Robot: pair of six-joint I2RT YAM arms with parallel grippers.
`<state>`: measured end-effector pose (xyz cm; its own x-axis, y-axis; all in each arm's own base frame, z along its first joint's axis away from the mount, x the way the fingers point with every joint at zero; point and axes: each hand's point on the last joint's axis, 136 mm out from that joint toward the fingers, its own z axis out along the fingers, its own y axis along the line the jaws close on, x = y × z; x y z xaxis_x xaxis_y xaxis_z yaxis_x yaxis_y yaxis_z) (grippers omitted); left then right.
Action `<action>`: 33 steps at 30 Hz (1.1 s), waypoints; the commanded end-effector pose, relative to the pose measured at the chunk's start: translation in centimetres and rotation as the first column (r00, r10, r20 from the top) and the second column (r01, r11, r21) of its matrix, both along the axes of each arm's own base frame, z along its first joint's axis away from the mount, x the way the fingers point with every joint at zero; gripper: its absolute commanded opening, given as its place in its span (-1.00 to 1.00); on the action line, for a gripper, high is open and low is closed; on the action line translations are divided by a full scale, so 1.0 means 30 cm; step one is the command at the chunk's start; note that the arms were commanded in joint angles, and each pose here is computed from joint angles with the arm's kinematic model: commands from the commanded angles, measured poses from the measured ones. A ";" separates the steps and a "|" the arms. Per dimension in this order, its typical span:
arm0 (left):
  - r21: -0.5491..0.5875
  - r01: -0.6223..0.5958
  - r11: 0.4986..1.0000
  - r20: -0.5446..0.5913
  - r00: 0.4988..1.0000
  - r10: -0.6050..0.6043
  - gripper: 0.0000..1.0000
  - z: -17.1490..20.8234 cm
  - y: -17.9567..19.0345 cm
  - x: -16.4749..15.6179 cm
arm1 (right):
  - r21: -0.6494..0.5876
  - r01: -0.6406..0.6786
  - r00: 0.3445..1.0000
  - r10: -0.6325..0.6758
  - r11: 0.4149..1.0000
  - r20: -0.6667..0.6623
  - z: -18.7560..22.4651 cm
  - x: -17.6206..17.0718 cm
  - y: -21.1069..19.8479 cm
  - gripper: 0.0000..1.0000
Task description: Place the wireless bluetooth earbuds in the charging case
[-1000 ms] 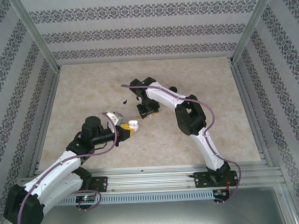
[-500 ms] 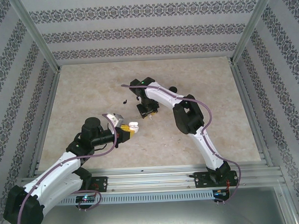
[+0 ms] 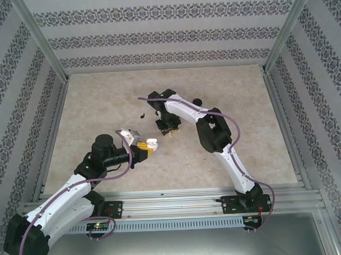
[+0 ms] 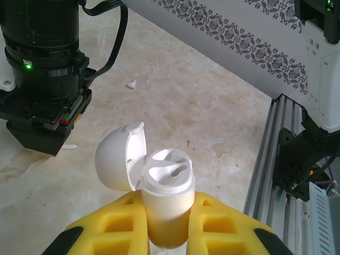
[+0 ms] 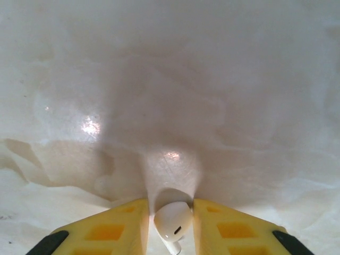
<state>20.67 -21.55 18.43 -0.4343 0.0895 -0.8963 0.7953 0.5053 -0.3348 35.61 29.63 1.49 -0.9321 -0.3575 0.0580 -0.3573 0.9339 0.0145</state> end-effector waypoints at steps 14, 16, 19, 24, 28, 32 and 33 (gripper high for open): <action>-0.061 0.027 0.998 0.093 0.995 -0.021 -1.00 0.078 -0.023 0.017 | 0.244 0.163 0.983 -0.178 0.956 0.037 0.202 0.007 -0.019 -0.56; -0.070 0.027 0.997 0.099 0.995 -0.020 -1.00 0.087 -0.030 0.029 | 0.281 0.177 0.979 -0.199 0.943 0.053 0.243 0.004 -0.020 -0.58; -0.086 0.021 0.996 0.121 0.993 -0.011 -1.00 0.113 -0.038 0.053 | 0.341 0.187 0.969 -0.231 0.921 0.091 0.324 -0.006 -0.018 -0.59; -0.115 0.013 0.993 0.159 0.987 0.005 -1.00 0.160 -0.058 0.101 | 0.457 0.198 0.938 -0.302 0.867 0.168 0.488 -0.026 -0.018 -0.60; -0.146 0.000 0.989 0.189 0.982 0.028 -1.00 0.214 -0.074 0.141 | 0.541 0.170 0.907 -0.346 0.823 0.240 0.635 -0.053 -0.009 -0.60; -0.173 -0.023 0.985 0.236 0.970 0.064 -1.00 0.270 -0.081 0.175 | 0.613 0.138 0.863 -0.398 0.778 0.311 0.768 -0.087 -0.009 -0.60; -0.177 -0.026 0.984 0.251 0.965 0.071 -1.00 0.286 -0.083 0.181 | 0.635 0.128 0.850 -0.415 0.761 0.326 0.805 -0.095 -0.011 -0.60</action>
<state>25.42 -23.60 22.74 -0.3096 -0.0145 -0.9507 0.8190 0.5039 -0.2744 32.82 29.34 22.95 -0.9049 0.0023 -0.4255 -0.2080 0.8700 0.4471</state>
